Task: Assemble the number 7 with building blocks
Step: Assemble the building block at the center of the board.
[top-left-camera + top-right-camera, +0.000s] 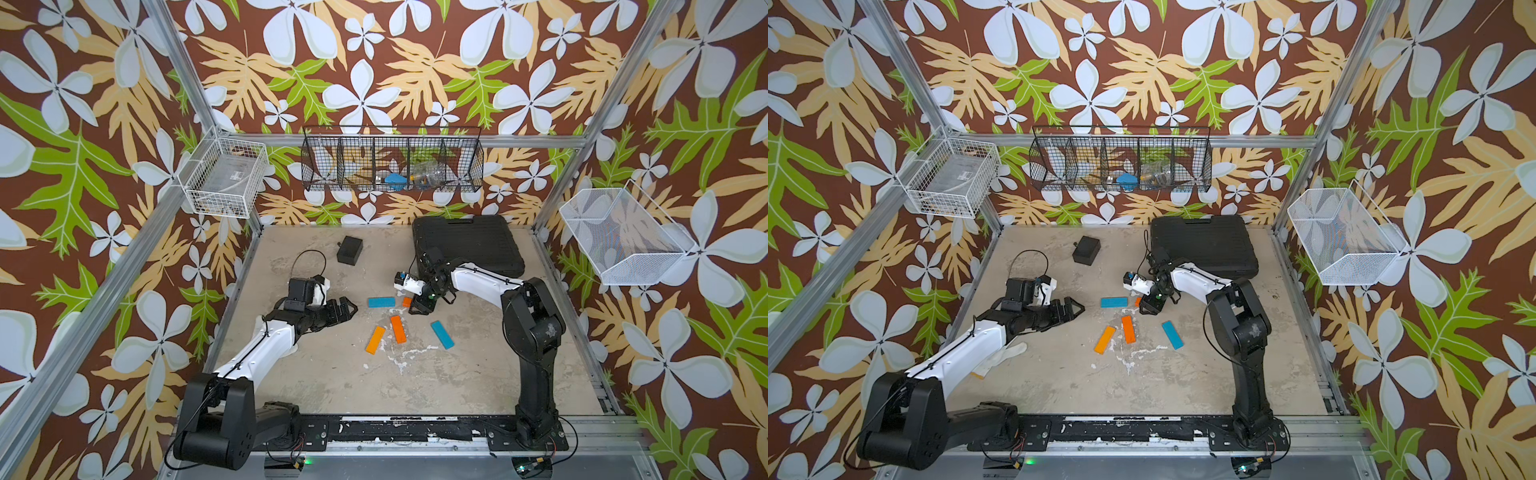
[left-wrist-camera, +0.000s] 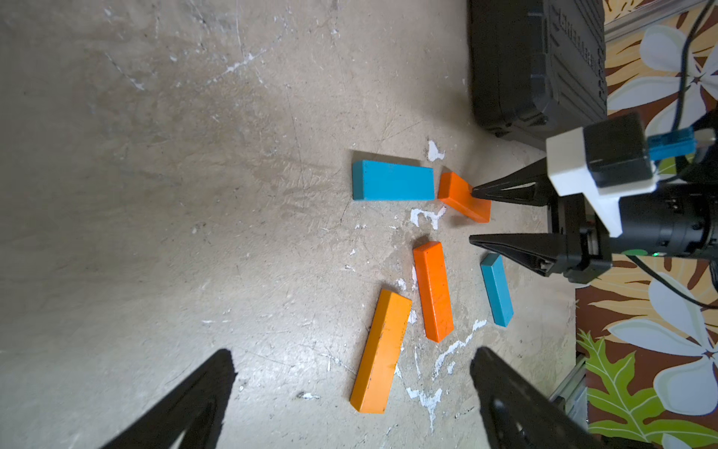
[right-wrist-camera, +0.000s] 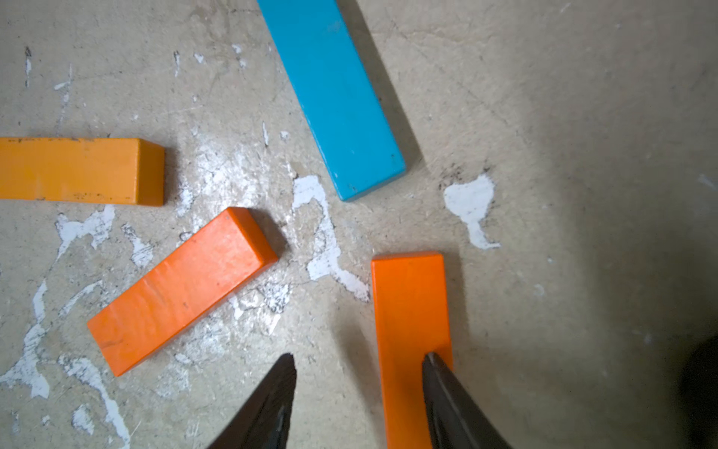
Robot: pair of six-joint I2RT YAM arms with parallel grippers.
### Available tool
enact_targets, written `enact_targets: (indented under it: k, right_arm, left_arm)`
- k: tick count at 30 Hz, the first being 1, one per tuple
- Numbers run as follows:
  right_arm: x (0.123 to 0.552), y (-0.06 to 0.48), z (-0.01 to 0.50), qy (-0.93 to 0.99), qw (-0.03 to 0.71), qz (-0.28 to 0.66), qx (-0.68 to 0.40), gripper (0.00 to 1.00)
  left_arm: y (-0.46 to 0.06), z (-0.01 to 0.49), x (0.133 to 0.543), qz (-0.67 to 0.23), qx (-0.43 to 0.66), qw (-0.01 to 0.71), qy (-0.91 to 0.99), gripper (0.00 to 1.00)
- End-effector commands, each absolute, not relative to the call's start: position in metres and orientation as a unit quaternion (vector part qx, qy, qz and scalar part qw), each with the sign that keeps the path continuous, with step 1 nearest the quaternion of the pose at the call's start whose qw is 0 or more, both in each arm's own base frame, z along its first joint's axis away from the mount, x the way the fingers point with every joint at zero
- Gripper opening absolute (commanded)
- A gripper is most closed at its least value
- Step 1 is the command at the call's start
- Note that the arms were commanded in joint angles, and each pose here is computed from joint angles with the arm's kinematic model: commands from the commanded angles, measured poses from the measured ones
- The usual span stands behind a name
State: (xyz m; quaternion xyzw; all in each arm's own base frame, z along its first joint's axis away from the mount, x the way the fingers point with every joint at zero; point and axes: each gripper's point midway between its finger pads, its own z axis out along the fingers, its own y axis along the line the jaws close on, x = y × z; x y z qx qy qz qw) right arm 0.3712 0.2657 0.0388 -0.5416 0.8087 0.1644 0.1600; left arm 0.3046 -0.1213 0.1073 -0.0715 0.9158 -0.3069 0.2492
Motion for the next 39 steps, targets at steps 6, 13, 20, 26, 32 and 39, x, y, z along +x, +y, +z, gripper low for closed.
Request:
enact_targets:
  k: [6, 13, 20, 26, 32, 39]
  right_arm:
    - [0.371, 0.269, 0.045, 0.791, 0.164, 0.152, -0.570, 0.74]
    - [0.378, 0.259, 0.035, 0.797, 0.162, 0.122, -0.569, 0.65]
    - [0.381, 0.257, 0.006, 0.808, 0.122, 0.128, -0.562, 0.50]
    - [0.380, 0.252, 0.006, 0.810, 0.120, 0.117, -0.562, 0.40]
    - [0.367, 0.248, 0.011, 0.805, 0.125, 0.112, -0.569, 0.29]
    - [0.363, 0.265, 0.006, 0.792, 0.108, 0.121, -0.589, 0.23]
  left_arm:
    - [-0.120, 0.120, 0.296, -0.303, -0.033, 0.285, 0.909, 1.00]
    - [-0.122, 0.122, 0.295, -0.313, -0.036, 0.289, 0.904, 1.00]
    - [-0.123, 0.127, 0.294, -0.319, -0.033, 0.294, 0.901, 1.00]
    - [-0.121, 0.128, 0.292, -0.313, -0.030, 0.299, 0.901, 1.00]
    - [-0.122, 0.131, 0.294, -0.315, -0.031, 0.300, 0.900, 1.00]
    - [-0.125, 0.130, 0.294, -0.326, -0.033, 0.295, 0.897, 1.00]
